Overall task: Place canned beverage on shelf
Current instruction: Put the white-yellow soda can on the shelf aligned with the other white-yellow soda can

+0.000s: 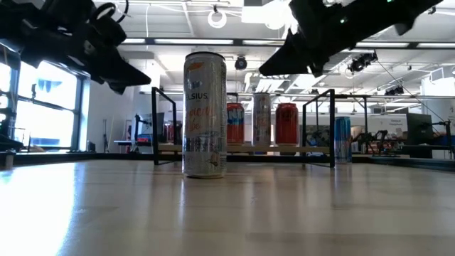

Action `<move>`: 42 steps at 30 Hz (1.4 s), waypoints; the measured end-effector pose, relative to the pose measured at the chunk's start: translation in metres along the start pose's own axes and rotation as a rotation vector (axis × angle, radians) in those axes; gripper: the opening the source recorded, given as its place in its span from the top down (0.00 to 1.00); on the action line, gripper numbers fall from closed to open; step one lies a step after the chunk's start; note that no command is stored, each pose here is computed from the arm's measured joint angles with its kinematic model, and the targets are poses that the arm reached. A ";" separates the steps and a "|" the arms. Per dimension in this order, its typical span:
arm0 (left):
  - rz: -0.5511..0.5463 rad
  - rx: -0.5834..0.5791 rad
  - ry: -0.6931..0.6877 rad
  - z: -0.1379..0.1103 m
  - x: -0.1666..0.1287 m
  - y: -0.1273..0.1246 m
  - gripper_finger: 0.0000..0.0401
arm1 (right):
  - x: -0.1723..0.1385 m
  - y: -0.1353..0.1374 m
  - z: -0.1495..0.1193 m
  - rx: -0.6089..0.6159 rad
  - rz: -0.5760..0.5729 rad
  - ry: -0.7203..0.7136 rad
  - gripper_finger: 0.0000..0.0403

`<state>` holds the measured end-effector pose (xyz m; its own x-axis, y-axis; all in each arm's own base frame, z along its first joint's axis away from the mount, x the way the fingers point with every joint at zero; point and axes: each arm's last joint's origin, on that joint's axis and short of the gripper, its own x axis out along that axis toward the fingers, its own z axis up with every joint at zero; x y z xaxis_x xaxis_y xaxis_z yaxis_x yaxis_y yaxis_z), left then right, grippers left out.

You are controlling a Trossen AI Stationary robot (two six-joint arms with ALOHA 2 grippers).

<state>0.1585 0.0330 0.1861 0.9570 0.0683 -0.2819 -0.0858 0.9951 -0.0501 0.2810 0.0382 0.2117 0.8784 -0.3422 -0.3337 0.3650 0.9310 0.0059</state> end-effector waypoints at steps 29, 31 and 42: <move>-0.237 0.049 -0.044 -0.013 0.000 -0.040 1.00 | 0.056 0.140 0.009 0.116 -0.240 -0.082 0.14; -0.242 0.058 -0.046 -0.013 0.000 -0.041 1.00 | 0.058 0.138 0.009 0.123 -0.240 -0.081 0.14; -0.237 0.060 -0.042 -0.013 0.000 -0.041 1.00 | 0.061 0.137 0.008 0.138 -0.197 -0.053 0.14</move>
<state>0.1580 -0.0086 0.1755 0.9593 -0.1655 -0.2288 0.1576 0.9861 -0.0526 0.3867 0.1436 0.2002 0.7996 -0.5252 -0.2914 0.5665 0.8206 0.0756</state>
